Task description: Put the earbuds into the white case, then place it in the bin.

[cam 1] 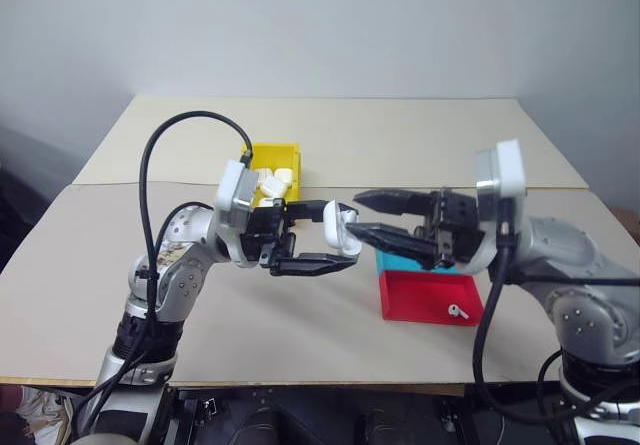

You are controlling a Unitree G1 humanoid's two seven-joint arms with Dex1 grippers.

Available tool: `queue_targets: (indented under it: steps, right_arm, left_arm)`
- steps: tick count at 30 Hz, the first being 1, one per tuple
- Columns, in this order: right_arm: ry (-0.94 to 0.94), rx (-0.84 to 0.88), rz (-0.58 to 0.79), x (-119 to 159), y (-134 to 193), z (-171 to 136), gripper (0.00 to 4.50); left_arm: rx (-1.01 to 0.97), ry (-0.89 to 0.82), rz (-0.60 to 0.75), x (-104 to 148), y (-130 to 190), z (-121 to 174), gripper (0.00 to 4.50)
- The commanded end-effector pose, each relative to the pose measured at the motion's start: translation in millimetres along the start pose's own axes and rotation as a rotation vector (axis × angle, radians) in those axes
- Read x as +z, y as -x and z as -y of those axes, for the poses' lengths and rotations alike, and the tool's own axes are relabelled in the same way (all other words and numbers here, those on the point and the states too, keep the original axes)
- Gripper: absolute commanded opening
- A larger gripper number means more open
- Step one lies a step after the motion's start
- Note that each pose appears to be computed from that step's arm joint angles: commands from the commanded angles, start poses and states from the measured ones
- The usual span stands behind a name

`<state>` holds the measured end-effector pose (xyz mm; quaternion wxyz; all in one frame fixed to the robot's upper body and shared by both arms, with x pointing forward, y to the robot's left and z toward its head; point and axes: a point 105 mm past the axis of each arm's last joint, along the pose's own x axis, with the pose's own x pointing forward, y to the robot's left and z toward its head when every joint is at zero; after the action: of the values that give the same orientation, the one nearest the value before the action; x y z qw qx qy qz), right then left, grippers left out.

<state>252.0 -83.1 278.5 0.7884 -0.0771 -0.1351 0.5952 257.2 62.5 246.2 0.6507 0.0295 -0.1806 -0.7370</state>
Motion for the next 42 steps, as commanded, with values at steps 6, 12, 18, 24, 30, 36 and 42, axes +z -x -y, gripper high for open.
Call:
queue_targets:
  steps: [6, 12, 18, 24, 30, 36, 42]
  right_arm:
    - [0.512, 0.167, -0.725, -50, 58, 74, 2.49]
    - [0.605, 0.535, -1.043, -100, 79, 92, 2.49]
    - [0.619, 0.691, -1.132, -125, 80, 100, 2.49]
    - [0.597, 0.739, -1.210, -140, 80, 108, 2.49]
    - [0.605, 0.776, -1.251, -146, 84, 109, 2.49]
    - [0.616, 0.776, -1.273, -158, 86, 108, 2.49]
    - [0.629, 0.773, -1.283, -164, 86, 108, 2.49]
  left_arm:
    - [0.007, -0.068, 0.014, 12, 2, 6, 2.82]
    - [0.034, -0.072, 0.024, 10, 3, 10, 2.82]
    - [0.070, -0.077, 0.025, 9, 3, 15, 2.82]
    - [0.097, -0.079, 0.017, 10, 5, 18, 2.82]
    - [0.118, -0.082, 0.012, 11, 7, 20, 2.82]
    - [0.127, -0.081, 0.009, 12, 8, 21, 2.82]
    - [0.131, -0.081, 0.007, 13, 8, 23, 2.82]
